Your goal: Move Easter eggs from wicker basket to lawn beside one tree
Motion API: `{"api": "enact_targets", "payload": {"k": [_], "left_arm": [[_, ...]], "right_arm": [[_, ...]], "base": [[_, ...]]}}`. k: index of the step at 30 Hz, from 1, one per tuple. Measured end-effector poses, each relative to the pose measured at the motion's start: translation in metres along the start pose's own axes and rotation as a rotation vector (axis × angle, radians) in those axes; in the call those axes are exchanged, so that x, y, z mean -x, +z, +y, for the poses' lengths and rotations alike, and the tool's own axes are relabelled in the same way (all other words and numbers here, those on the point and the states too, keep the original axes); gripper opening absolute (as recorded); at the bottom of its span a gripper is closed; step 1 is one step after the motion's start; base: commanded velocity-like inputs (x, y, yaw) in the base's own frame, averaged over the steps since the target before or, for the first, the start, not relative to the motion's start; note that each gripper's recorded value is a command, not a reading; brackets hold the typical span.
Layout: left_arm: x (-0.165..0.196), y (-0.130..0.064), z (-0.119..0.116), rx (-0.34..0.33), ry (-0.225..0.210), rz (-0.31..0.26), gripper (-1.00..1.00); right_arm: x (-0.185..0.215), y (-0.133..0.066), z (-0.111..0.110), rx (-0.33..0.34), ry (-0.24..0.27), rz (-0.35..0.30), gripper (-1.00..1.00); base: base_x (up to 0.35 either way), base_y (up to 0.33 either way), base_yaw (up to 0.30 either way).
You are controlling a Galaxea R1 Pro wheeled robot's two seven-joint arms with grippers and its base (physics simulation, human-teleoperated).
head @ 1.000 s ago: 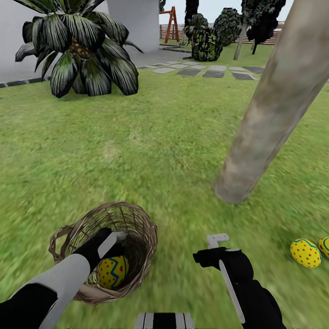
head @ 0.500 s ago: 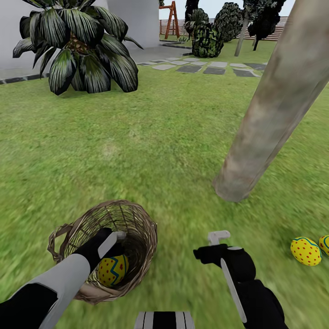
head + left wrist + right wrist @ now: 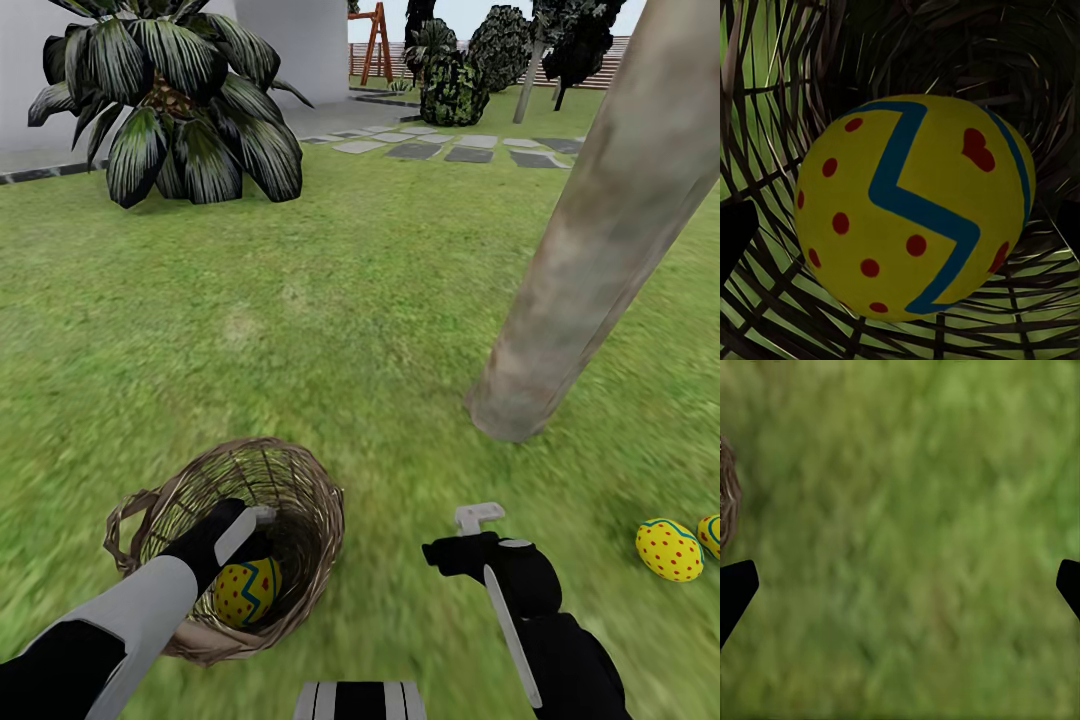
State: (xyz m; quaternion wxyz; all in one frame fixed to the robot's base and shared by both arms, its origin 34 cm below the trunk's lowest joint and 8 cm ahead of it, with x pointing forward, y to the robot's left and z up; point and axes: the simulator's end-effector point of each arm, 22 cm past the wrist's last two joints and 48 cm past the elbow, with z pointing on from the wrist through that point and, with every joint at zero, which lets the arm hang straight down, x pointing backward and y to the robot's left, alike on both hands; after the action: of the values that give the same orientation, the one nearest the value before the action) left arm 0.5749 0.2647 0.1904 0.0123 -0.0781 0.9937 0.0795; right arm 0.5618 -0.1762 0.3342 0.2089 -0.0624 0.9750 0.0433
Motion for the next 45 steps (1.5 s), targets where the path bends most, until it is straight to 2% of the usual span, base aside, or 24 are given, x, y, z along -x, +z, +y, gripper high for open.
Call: {"api": "enact_targets", "payload": {"k": [8,15,24,37,45], "left_arm": [[0.000,0.000,0.000,0.000,0.001,0.000,1.00],[0.000,0.000,0.000,0.001,0.002,-0.001,1.00],[0.001,0.000,0.001,0.001,0.001,-0.003,1.00],[0.001,0.000,0.001,0.002,0.002,-0.004,1.00],[0.001,0.000,0.000,0.003,0.004,-0.005,1.00]], "right_arm": [[0.006,-0.001,0.016,0.033,0.015,-0.016,1.00],[0.025,-0.004,0.022,0.046,0.021,-0.042,1.00],[0.063,-0.010,0.013,0.036,0.027,-0.102,1.00],[0.065,-0.010,-0.005,0.012,0.064,-0.103,1.00],[0.066,-0.010,-0.005,0.013,0.069,-0.105,1.00]], "base": [[0.000,0.000,0.000],[0.000,0.000,0.000],[0.000,0.000,0.000],[0.000,0.000,0.000],[0.000,0.000,0.000]]}}
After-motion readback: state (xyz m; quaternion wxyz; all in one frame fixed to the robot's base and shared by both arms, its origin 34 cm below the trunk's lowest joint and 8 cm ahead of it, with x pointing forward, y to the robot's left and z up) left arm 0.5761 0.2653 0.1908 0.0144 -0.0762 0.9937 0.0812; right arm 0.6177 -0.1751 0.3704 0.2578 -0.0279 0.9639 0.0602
